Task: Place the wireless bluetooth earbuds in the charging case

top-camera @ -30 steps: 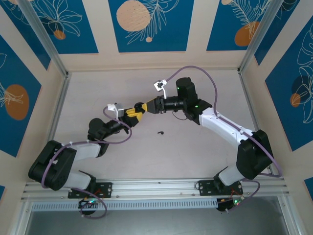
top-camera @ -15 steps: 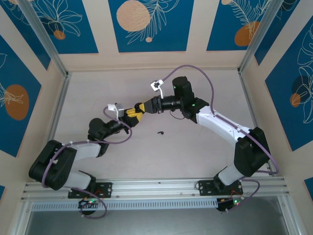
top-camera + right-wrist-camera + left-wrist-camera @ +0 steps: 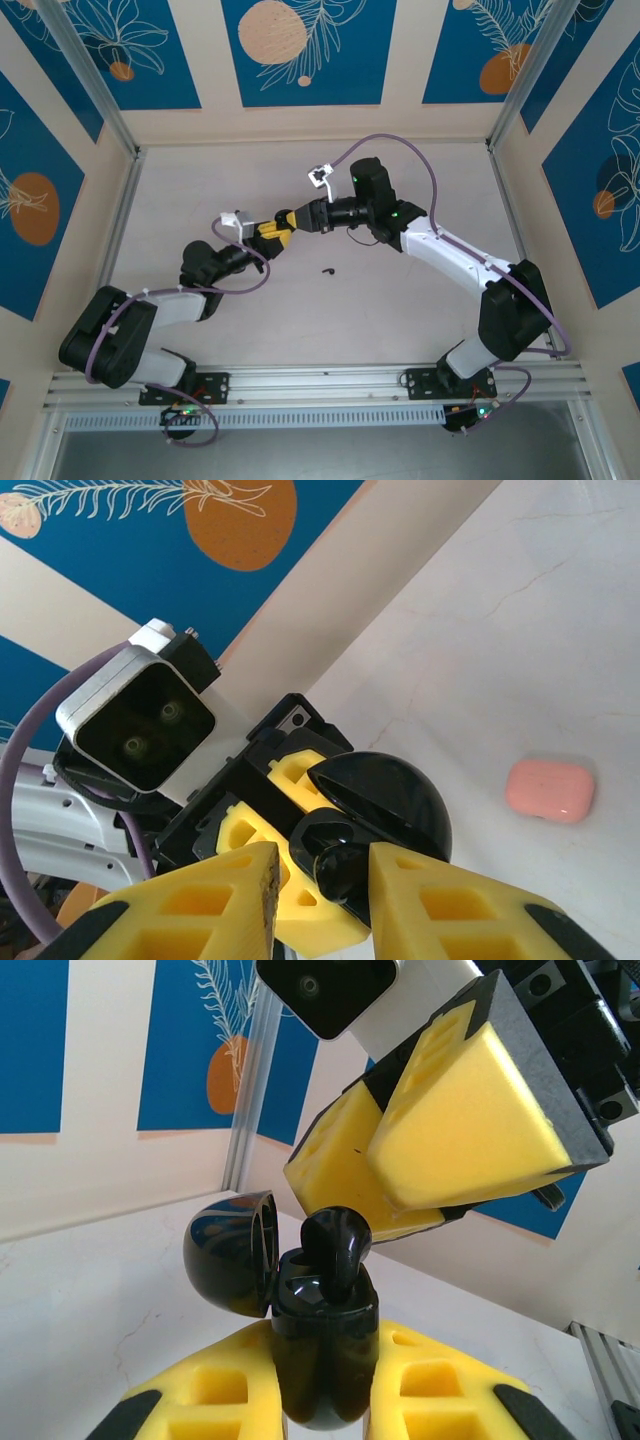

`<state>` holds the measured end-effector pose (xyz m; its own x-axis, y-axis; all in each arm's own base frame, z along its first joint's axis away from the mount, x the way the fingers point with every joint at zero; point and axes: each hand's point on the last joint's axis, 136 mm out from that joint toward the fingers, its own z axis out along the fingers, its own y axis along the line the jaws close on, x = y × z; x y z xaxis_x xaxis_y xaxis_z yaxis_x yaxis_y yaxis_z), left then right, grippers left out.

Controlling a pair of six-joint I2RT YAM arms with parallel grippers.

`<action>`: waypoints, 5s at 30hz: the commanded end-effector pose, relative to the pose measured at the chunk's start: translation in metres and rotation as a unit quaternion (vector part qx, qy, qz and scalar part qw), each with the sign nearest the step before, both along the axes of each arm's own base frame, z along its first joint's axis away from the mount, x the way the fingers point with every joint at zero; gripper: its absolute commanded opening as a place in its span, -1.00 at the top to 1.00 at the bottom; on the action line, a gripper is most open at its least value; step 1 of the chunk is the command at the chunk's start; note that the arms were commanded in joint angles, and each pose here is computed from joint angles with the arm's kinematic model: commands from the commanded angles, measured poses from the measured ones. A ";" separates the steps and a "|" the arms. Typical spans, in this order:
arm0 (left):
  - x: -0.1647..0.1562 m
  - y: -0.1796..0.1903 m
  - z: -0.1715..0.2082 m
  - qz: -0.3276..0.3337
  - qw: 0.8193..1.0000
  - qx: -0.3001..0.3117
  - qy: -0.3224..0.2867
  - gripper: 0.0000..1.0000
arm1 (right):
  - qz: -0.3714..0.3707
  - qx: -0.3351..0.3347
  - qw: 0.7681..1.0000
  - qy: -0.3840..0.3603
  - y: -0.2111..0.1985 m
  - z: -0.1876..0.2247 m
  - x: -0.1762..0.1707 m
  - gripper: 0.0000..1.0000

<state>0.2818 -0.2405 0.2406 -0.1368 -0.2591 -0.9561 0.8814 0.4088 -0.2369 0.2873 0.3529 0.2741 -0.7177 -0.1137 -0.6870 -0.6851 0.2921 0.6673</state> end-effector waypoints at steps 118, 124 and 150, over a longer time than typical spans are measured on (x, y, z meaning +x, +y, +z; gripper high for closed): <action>0.004 0.000 0.009 0.037 0.996 0.052 -0.055 1.00 | -0.007 -0.009 0.999 0.033 0.017 0.005 -0.005 0.58; 0.003 -0.001 0.010 0.036 0.996 0.053 -0.056 1.00 | -0.012 -0.009 0.999 0.036 0.019 0.004 -0.003 0.57; 0.003 0.000 0.009 0.036 0.997 0.052 -0.052 1.00 | -0.040 -0.010 0.999 0.029 0.006 0.009 -0.003 0.32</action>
<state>0.2903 -0.2350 0.2331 -0.0594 -0.1374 -0.9887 0.8428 0.5239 -0.1234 0.2846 0.3638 0.2689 -0.7814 -0.0986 -0.6162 -0.6057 0.3580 0.7107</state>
